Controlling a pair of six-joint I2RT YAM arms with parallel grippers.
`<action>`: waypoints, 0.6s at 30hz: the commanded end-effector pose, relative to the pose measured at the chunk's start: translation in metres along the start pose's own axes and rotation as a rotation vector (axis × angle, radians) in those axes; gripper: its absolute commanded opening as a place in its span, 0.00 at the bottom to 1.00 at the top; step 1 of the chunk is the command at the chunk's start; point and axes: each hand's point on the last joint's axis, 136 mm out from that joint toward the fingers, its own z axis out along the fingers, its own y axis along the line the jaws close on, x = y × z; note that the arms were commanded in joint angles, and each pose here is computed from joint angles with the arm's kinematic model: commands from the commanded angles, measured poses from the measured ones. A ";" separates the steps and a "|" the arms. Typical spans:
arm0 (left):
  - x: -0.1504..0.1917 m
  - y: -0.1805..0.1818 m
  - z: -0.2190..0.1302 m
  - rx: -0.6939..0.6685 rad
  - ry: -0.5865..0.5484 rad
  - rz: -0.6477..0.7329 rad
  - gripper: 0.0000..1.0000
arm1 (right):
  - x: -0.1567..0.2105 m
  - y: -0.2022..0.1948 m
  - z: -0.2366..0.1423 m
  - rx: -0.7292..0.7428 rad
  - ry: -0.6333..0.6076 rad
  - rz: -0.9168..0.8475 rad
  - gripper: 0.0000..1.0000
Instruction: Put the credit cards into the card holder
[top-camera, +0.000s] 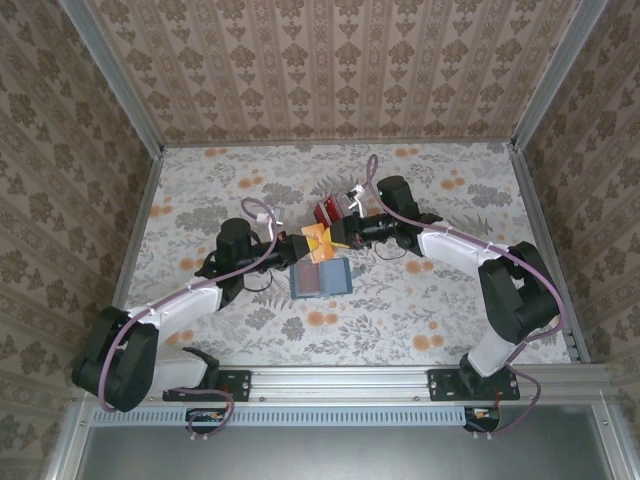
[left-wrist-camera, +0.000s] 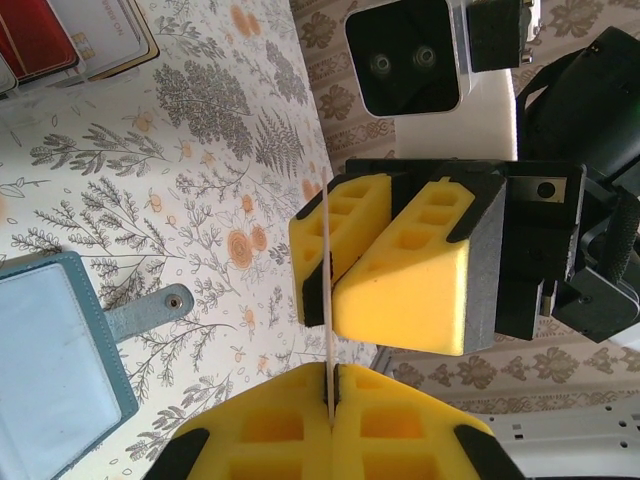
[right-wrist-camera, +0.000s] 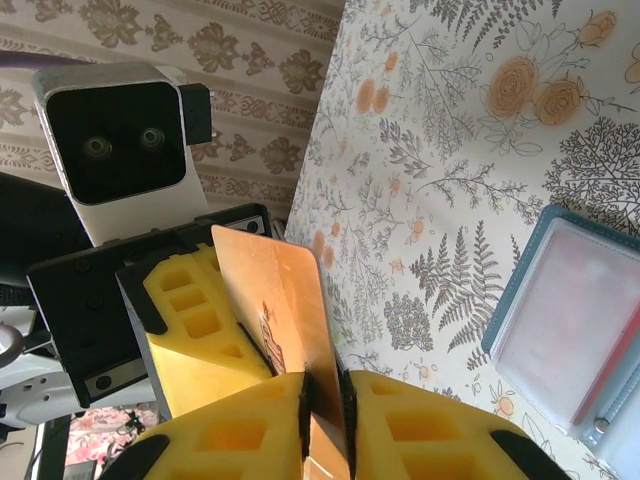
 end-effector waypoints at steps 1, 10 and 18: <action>-0.012 -0.017 0.001 0.047 -0.009 0.069 0.00 | 0.012 0.011 0.006 -0.058 0.058 -0.003 0.16; -0.014 0.024 -0.010 -0.112 -0.044 0.007 0.22 | 0.019 -0.021 -0.004 0.079 0.012 0.033 0.01; -0.010 0.083 -0.038 -0.339 -0.071 -0.063 0.27 | 0.038 -0.083 -0.010 0.301 -0.072 0.093 0.01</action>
